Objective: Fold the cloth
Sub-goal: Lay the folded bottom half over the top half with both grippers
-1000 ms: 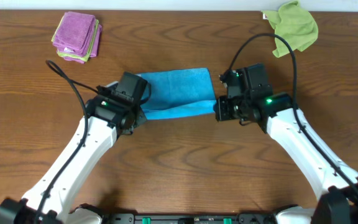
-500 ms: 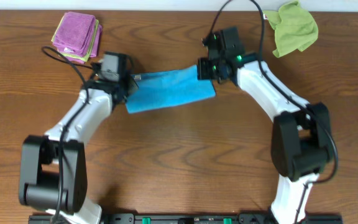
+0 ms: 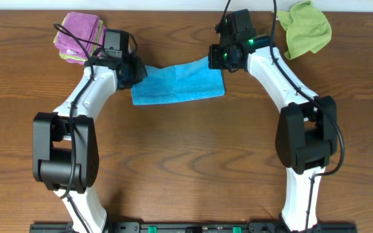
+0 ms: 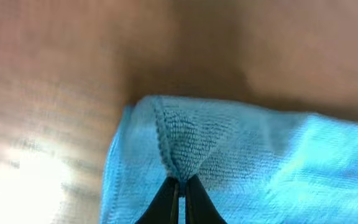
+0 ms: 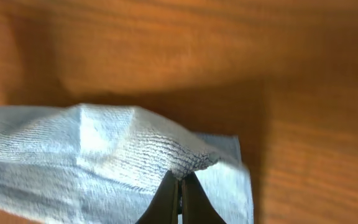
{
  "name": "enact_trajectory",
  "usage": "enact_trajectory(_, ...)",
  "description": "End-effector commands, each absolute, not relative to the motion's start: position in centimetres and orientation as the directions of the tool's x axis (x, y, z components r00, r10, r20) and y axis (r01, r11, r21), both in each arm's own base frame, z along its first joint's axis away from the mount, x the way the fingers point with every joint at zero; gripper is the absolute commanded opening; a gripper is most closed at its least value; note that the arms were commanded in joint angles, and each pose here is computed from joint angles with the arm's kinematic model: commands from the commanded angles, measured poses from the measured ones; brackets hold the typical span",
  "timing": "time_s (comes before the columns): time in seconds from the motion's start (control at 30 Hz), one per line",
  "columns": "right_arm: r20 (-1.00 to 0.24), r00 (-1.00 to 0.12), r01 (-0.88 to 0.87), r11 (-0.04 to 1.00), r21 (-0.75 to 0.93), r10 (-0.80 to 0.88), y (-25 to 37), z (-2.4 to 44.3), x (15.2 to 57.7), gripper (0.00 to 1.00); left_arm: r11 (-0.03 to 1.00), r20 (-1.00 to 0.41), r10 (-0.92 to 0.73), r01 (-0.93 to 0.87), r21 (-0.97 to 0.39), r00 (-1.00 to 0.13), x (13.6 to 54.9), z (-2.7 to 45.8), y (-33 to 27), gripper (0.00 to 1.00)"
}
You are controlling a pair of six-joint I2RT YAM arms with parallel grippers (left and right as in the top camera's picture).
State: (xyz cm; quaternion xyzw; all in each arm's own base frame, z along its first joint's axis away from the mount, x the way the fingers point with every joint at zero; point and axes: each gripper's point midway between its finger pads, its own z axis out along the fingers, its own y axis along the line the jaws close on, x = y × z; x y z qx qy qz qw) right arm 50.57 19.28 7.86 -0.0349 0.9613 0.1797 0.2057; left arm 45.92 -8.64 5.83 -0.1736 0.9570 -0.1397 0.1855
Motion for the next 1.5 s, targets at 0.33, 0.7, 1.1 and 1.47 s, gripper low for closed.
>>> enact_trajectory(0.33,-0.215,-0.976,-0.090,0.953,0.290,-0.026,18.0,5.7,46.3,0.02,0.922,-0.136,-0.345,-0.308,-0.233,-0.929,41.2,4.2,-8.2,0.06)
enact_trajectory(0.7,-0.154,-0.988,-0.071,0.958,0.278,-0.029,17.5,5.3,44.8,0.02,0.925,-0.085,-0.342,-0.319,-0.208,-0.936,39.8,3.9,-8.1,0.06)
enact_trajectory(1.1,-0.219,-0.973,-0.128,0.952,0.279,-0.067,17.5,7.8,45.3,0.87,0.930,-0.215,-0.316,-0.256,-0.264,-0.924,41.2,9.0,-8.4,0.64)
enact_trajectory(1.47,-0.459,-0.879,-0.261,0.934,0.244,-0.126,18.1,13.7,48.3,0.91,0.944,-0.444,-0.223,-0.078,-0.322,-0.868,45.0,13.6,-9.4,0.94)
